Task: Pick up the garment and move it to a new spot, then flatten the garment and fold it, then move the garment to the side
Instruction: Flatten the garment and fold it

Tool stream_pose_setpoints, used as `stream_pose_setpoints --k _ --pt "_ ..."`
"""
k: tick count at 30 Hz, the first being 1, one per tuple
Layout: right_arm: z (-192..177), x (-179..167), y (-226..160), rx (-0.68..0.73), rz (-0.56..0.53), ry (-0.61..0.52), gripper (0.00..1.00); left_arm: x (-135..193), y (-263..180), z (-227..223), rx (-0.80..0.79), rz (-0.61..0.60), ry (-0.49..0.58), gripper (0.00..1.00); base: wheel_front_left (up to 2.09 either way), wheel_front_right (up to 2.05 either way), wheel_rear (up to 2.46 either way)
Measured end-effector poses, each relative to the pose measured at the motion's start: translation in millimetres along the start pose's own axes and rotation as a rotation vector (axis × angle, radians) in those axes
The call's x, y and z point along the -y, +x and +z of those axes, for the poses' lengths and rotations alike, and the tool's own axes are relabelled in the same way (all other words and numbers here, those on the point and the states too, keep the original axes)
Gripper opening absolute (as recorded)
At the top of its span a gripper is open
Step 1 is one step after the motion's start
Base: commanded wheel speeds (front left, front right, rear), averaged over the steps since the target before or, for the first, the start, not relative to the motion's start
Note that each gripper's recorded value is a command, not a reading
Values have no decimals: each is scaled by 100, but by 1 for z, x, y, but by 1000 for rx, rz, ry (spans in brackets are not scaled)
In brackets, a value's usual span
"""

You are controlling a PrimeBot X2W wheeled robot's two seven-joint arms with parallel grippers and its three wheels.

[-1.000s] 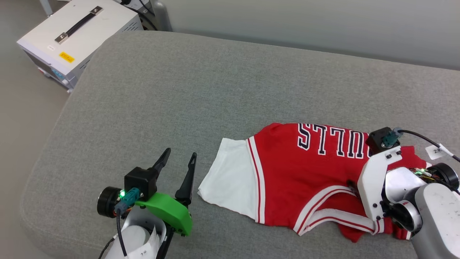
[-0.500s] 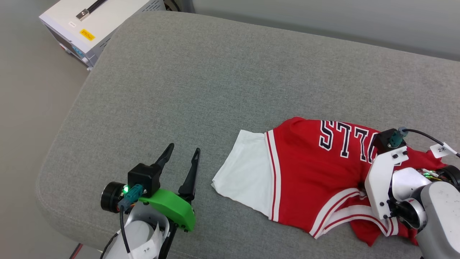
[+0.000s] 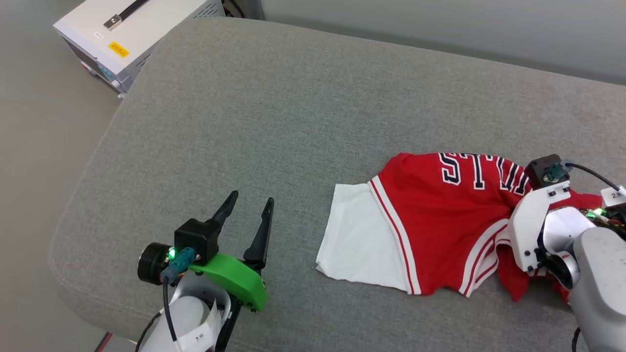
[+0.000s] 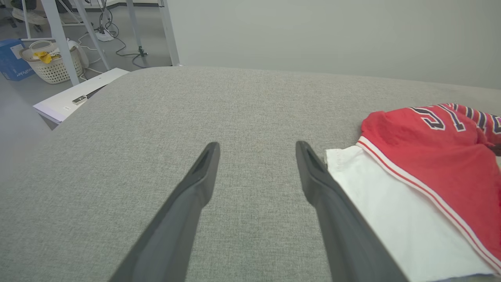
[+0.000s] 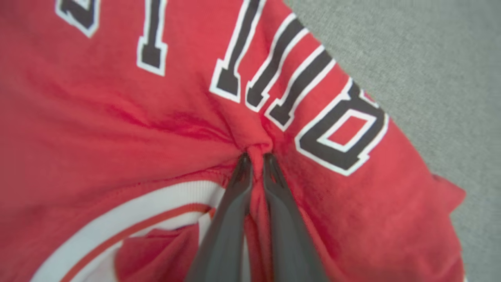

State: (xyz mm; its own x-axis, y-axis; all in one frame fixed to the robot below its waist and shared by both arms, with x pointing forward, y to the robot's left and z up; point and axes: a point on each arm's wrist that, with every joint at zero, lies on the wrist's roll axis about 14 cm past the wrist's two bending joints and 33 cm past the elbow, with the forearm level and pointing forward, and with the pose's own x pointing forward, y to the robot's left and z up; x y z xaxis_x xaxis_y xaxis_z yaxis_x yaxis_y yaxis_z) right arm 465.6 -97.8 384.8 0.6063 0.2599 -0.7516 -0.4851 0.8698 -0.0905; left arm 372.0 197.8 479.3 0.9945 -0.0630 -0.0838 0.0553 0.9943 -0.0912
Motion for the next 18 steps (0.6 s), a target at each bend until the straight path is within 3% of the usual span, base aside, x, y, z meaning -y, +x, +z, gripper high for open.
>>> stream_pose_setpoints --k 6,10,11,12,13,18 --pt "28 21 7 89 -51 15 0 -1 1 1 0 -2 5 100 0 0 0" --pt "21 20 13 61 -48 18 0 -1 1 0 -2 -4 9 100 0 0 0" --pt "20 19 14 56 -45 18 7 -1 1 0 -1 -5 9 100 0 0 0" --pt "20 18 14 62 -42 20 77 -1 1 1 -1 -6 10 100 0 0 0" --pt "20 17 13 73 -39 26 100 0 2 1 0 -8 10 100 0 0 0" --pt "28 21 4 143 -52 49 100 4 3 5 14 -18 3 100 0 0 0"
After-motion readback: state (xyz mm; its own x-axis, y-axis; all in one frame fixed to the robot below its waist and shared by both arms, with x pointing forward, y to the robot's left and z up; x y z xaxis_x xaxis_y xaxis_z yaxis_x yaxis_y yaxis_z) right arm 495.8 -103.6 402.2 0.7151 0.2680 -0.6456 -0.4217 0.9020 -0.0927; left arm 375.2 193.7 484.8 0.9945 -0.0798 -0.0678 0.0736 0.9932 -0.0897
